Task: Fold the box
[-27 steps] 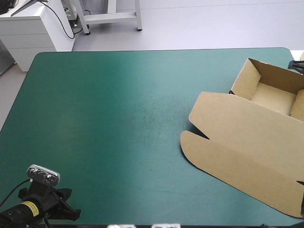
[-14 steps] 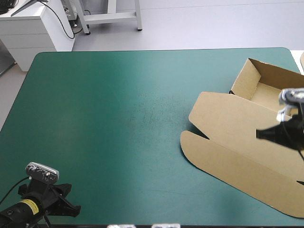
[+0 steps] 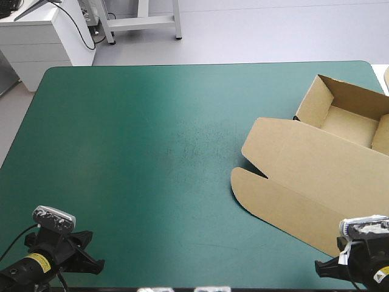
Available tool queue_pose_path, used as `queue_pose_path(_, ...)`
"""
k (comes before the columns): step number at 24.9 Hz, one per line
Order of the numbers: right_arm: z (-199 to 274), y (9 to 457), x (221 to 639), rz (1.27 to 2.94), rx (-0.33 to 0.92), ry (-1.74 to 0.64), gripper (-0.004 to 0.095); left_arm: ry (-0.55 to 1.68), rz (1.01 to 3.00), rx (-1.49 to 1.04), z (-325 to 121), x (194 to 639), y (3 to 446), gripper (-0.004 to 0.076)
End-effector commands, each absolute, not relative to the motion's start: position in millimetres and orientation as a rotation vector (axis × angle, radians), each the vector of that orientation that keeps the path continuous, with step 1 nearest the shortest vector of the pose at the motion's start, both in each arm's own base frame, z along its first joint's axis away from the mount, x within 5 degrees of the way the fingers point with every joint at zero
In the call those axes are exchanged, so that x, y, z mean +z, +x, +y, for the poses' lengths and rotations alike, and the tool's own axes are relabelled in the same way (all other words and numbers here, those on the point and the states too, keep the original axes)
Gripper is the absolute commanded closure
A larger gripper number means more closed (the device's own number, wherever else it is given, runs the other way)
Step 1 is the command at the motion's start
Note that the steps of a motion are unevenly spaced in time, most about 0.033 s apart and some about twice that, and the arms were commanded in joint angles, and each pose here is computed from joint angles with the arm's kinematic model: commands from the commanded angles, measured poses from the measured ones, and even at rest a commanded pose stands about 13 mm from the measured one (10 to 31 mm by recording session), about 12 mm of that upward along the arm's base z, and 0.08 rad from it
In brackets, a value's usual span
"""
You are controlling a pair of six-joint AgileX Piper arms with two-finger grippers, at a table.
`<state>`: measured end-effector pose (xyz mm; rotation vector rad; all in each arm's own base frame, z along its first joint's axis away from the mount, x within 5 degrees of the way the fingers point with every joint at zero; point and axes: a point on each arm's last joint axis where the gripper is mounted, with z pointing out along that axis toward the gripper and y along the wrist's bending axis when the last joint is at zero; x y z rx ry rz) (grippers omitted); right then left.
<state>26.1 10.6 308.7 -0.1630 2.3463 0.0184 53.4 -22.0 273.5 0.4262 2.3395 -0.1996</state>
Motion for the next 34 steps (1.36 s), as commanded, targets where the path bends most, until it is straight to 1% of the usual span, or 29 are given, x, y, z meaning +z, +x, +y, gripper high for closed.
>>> queue_pose_path(1, 13, 24, 305, 2.269, 0.037, -0.175, 0.091, 0.423, 2.254, -0.212, -24, 282, 59, 0.0731)
queue_pose_path(12, 13, 26, 284, 2.254, 0.024, -0.185, 0.091, 0.426, 2.246, -0.211, -24, 282, 59, 0.0731)
queue_pose_path(16, 12, 28, 286, 2.224, 0.017, -0.179, 0.091, 0.426, 2.246, -0.211, -24, 282, 59, 0.0731)
queue_pose_path(34, 12, 28, 285, 2.233, 0.019, -0.179, 0.091, 0.426, 2.246, -0.211, -24, 282, 59, 0.0731)
